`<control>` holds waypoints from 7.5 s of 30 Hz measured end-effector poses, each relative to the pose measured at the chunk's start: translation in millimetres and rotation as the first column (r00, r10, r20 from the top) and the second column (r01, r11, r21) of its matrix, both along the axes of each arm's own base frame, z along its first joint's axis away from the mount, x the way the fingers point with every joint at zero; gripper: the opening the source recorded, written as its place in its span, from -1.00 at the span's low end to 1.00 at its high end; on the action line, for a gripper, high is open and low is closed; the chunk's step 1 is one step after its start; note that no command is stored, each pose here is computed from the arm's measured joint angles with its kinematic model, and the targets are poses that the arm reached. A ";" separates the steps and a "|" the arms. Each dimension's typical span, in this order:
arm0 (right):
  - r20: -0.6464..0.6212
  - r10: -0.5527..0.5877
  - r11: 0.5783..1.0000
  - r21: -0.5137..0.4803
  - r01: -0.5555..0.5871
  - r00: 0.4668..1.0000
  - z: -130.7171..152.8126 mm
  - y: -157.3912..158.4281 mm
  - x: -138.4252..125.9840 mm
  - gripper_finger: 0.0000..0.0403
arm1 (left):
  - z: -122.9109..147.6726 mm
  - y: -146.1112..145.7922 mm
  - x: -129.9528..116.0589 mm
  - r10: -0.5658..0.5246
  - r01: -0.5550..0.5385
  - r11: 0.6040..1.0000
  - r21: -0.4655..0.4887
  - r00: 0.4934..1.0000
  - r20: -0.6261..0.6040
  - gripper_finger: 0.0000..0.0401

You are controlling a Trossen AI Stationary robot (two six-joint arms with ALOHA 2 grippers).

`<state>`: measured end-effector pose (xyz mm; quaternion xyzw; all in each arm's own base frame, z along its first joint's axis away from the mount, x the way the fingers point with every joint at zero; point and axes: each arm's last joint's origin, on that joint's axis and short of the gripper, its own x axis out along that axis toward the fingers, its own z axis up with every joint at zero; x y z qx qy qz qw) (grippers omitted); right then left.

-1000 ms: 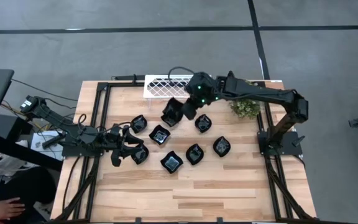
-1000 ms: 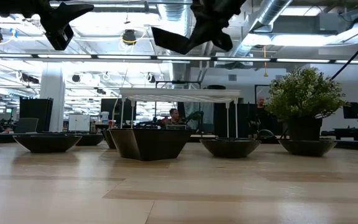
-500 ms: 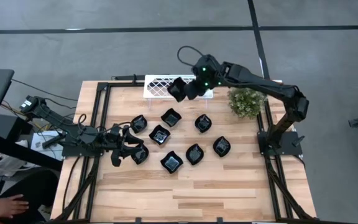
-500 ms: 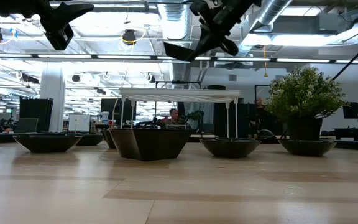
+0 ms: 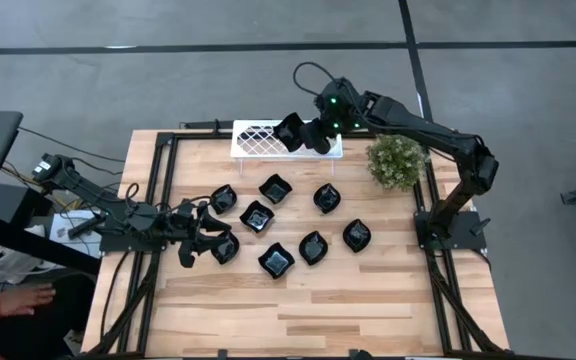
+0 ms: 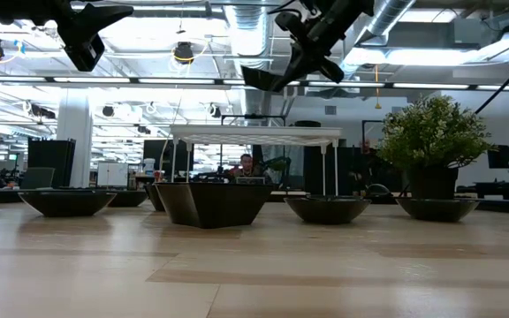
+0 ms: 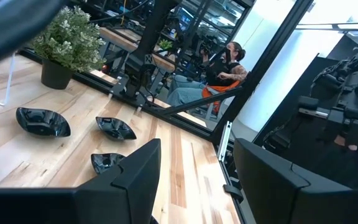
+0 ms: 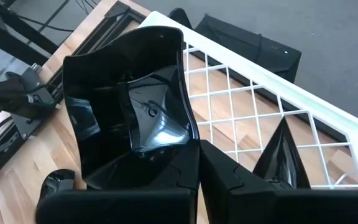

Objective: Pick & Place Mini shaped plates
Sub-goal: Put the distorted square plate on the shelf, then stack the distorted square plate on top of the other distorted square plate on the shelf

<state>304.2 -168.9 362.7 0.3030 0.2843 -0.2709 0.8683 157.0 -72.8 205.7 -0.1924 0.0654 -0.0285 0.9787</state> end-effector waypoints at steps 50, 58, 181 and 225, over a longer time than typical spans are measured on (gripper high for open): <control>-0.179 -0.013 0.997 0.071 0.026 0.984 -56.6 -49.2 34.6 -0.92 | 0.8 0.0 0.0 0.001 -0.001 1.000 -0.008 1.000 0.007 0.02; -0.179 -0.013 0.997 0.071 0.026 0.984 -56.7 -49.1 34.7 -0.79 | 0.8 0.0 0.0 0.001 -0.001 1.000 -0.008 1.000 0.007 0.02; -0.298 0.712 0.698 0.204 -0.686 0.636 -142.8 230.2 105.8 -0.56 | 0.1 -4.1 -0.8 -0.143 0.143 0.989 0.038 0.990 0.002 0.02; -0.306 0.675 0.734 0.193 -0.651 0.671 -175.1 217.3 124.6 -0.23 | -0.2 -4.8 -1.0 -0.171 0.171 0.985 0.035 0.985 0.001 0.02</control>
